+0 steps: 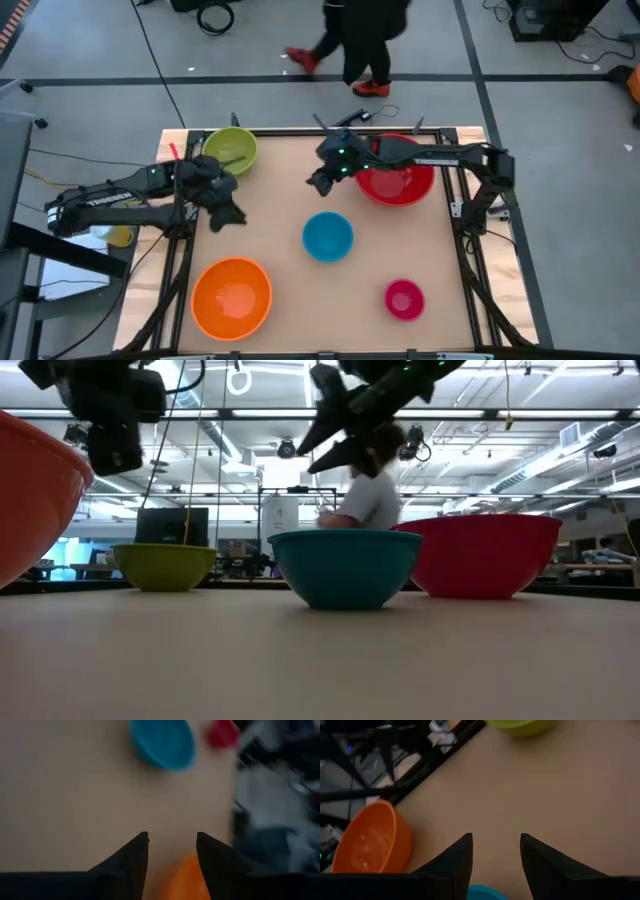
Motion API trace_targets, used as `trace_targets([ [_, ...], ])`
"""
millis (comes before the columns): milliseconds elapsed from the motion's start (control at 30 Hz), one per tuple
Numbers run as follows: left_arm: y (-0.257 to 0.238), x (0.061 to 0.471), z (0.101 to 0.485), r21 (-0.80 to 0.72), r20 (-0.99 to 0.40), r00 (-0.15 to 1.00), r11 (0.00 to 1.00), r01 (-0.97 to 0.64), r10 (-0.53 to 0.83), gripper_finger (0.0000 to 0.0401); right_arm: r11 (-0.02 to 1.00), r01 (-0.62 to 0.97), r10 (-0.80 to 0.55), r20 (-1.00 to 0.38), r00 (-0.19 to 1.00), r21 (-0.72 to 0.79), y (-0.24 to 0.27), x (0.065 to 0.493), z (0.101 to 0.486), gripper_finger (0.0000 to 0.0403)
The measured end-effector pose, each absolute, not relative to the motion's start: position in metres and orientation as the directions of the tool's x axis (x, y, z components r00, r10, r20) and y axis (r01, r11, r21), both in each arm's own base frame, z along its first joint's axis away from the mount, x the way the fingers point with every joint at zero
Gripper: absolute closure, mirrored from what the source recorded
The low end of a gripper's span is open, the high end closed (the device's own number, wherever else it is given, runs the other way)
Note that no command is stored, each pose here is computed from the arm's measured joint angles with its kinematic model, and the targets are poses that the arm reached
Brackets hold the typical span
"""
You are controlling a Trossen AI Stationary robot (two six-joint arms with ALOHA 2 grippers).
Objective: Nest bowls inside each other
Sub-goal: Stack the orange bowl on top of the red bowl
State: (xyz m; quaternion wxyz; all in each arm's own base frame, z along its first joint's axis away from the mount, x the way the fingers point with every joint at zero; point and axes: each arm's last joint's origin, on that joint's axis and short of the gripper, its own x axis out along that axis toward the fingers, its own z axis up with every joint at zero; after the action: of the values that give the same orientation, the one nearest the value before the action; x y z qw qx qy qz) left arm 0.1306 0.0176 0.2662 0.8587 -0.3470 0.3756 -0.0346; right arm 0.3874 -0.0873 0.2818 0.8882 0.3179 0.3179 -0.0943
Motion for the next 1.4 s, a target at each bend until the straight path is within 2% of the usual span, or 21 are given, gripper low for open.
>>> trace_targets([
  [133, -0.006, 0.131, 0.260, -0.597, -0.678, 0.594, 0.796, -0.101, -0.433, 0.0247, 0.787, 0.359, 0.076, -0.657, 0.750, 0.502, -0.077, 0.402, 0.267, 0.0233],
  [300, -0.024, 0.136, 0.250, -0.530, -0.762, 0.486, 0.843, -0.089, -0.427, 0.0247, 0.798, 0.360, 0.109, -0.704, 0.702, 0.483, -0.062, 0.408, 0.251, 0.0233],
  [500, -0.034, 0.145, 0.237, -0.471, -0.839, 0.392, 0.864, -0.179, -0.376, 0.0243, 0.818, 0.340, 0.113, -0.710, 0.695, 0.463, -0.054, 0.410, 0.249, 0.0233],
  [800, -0.051, 0.161, 0.219, -0.435, -0.886, 0.264, 0.880, -0.190, -0.381, 0.0243, 0.828, 0.337, 0.103, -0.712, 0.695, 0.448, -0.054, 0.410, 0.249, 0.0233],
  [1033, -0.056, 0.178, 0.205, -0.416, -0.900, 0.246, 0.875, -0.246, -0.359, 0.0251, 0.831, 0.333, 0.103, -0.713, 0.694, 0.445, -0.054, 0.410, 0.248, 0.0233],
  [1200, -0.057, 0.187, 0.199, -0.388, -0.910, 0.268, 0.881, -0.270, -0.318, 0.0292, 0.830, 0.337, 0.104, -0.716, 0.690, 0.445, -0.054, 0.410, 0.248, 0.0235],
  [1367, -0.051, 0.190, 0.202, -0.375, -0.907, 0.334, 0.855, -0.358, -0.258, 0.0380, 0.829, 0.344, 0.105, -0.727, 0.679, 0.442, -0.053, 0.405, 0.253, 0.0243],
  [1400, -0.048, 0.190, 0.205, -0.384, -0.900, 0.360, 0.835, -0.393, -0.245, 0.0387, 0.832, 0.343, 0.105, -0.731, 0.674, 0.436, -0.053, 0.404, 0.254, 0.0244],
])
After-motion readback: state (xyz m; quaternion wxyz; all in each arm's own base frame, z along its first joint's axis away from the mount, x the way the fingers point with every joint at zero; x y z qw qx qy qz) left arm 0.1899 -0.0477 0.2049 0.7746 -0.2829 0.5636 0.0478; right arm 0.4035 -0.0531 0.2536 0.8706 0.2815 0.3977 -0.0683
